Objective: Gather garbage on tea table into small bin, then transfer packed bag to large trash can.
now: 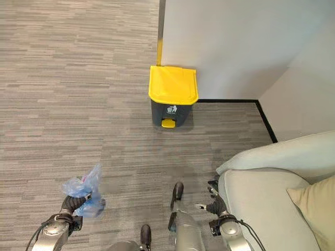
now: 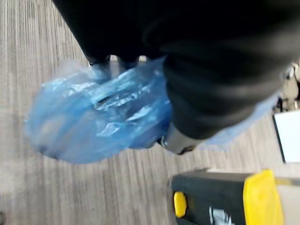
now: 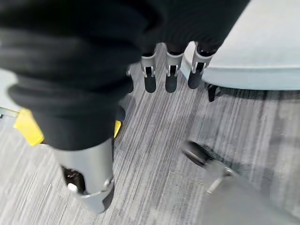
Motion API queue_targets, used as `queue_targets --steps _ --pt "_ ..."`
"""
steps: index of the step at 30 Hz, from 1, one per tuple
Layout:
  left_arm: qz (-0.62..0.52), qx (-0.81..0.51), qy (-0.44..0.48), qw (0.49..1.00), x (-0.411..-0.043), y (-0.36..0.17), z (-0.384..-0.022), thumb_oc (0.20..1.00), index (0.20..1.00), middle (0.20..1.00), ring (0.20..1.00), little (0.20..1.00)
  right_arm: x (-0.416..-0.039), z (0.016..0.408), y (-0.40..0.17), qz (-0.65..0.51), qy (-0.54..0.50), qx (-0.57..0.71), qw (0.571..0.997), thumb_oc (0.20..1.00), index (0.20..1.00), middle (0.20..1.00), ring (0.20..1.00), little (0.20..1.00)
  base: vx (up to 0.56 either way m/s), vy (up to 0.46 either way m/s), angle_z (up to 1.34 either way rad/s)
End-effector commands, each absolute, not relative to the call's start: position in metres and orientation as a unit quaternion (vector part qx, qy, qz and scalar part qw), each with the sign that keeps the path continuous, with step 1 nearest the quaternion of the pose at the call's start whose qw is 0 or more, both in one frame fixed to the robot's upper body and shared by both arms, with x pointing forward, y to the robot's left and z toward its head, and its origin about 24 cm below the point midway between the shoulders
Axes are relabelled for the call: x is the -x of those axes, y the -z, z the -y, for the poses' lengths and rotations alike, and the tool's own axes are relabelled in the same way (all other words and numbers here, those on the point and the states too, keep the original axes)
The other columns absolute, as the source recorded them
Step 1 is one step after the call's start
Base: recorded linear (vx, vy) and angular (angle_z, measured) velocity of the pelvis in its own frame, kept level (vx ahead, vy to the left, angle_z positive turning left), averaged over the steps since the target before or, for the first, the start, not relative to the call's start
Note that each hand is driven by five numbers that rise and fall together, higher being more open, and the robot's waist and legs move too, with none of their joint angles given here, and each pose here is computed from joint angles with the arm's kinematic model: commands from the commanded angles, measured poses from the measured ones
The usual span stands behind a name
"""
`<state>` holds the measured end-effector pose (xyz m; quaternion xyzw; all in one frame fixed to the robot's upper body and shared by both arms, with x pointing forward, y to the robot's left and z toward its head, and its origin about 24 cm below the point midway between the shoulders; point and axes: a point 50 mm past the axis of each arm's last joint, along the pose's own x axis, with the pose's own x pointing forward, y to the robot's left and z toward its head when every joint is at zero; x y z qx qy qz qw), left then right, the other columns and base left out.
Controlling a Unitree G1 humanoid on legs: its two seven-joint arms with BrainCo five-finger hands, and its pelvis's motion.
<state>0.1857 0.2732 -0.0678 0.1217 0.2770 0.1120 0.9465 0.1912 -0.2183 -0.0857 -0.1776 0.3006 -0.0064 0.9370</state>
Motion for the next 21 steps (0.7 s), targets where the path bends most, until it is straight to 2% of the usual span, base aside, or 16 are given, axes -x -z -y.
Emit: queue_targets --steps 1,5,11,21 --pt "-0.203 -0.136 -0.111 0.963 -0.199 0.039 -0.281 0.2 0.2 0.2 0.2 0.2 -0.207 0.23 0.07 -0.265 0.018 0.193 0.945 1.0 1.0 1.0 1.0 1.0 0.55 -0.187 0.64" --pt "-0.219 -0.126 -0.107 0.962 -0.192 0.047 -0.276 0.2 0.2 0.2 0.2 0.2 -0.2 0.237 0.073 -0.273 0.037 0.181 0.944 1.0 1.0 1.0 1.0 1.0 0.45 -0.228 0.73" --pt "-0.221 -0.109 -0.103 0.964 -0.197 0.051 -0.267 0.2 0.2 0.2 0.2 0.2 -0.2 0.25 0.071 -0.275 0.057 0.189 0.941 1.0 1.0 1.0 1.0 1.0 0.29 -0.113 0.22" --pt "-0.226 -0.119 -0.091 0.962 -0.193 0.052 -0.266 0.2 0.2 0.2 0.2 0.2 -0.196 0.249 0.076 -0.286 0.059 0.194 0.936 1.0 1.0 1.0 1.0 1.0 0.21 0.11 -0.56"
